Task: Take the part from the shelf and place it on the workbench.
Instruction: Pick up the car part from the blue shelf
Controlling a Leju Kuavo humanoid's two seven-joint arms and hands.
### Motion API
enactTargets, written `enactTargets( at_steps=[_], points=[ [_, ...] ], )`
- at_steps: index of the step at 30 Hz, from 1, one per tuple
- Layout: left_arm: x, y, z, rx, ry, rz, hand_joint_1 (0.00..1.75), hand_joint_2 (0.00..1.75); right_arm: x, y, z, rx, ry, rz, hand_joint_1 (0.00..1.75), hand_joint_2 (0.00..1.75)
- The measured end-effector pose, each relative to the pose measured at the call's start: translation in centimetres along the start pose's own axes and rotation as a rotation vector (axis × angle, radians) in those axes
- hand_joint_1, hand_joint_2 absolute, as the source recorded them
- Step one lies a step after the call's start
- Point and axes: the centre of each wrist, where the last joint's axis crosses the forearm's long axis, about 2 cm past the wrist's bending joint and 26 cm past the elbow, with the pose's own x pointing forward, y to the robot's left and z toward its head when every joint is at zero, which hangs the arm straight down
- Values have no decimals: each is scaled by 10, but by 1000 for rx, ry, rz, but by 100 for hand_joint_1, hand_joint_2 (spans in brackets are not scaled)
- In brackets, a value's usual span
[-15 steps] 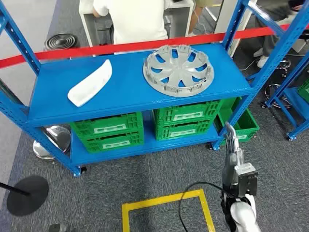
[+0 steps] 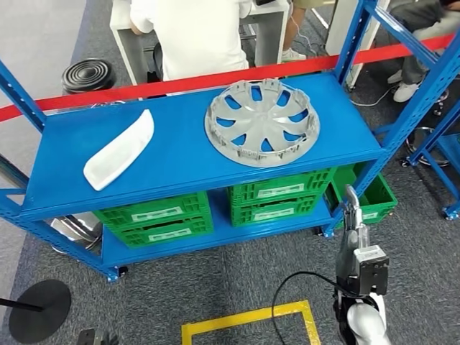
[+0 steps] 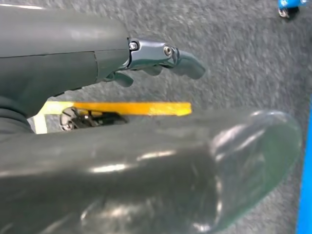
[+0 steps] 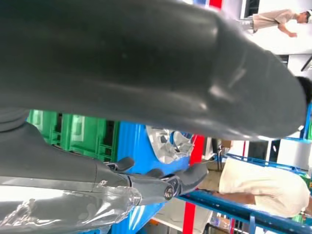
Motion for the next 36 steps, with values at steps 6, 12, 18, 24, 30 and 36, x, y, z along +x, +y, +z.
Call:
enactTargets(
  at_steps=[6,12,18,24,30,36],
  points=[
    [-2,1,1,-2,2,-4,0,0,0,0,1,1,2,2,0,0],
    [-4,2,2,2,7,-9,0,0,1,2,-1,16,-30,7,0,0],
    [-4,2,2,2,16,-17,0,0,5,3,-3,26,-76,7,0,0],
    [-1,3,1,2,88,-86,0,0,56,20,-28,83,-403,-31,0,175],
    [3,4,-2,-15,140,-145,0,0,83,45,-59,269,-456,-4,0,175],
    [3,2,-2,-34,182,-184,0,0,83,65,-78,451,-418,67,0,175]
  ],
)
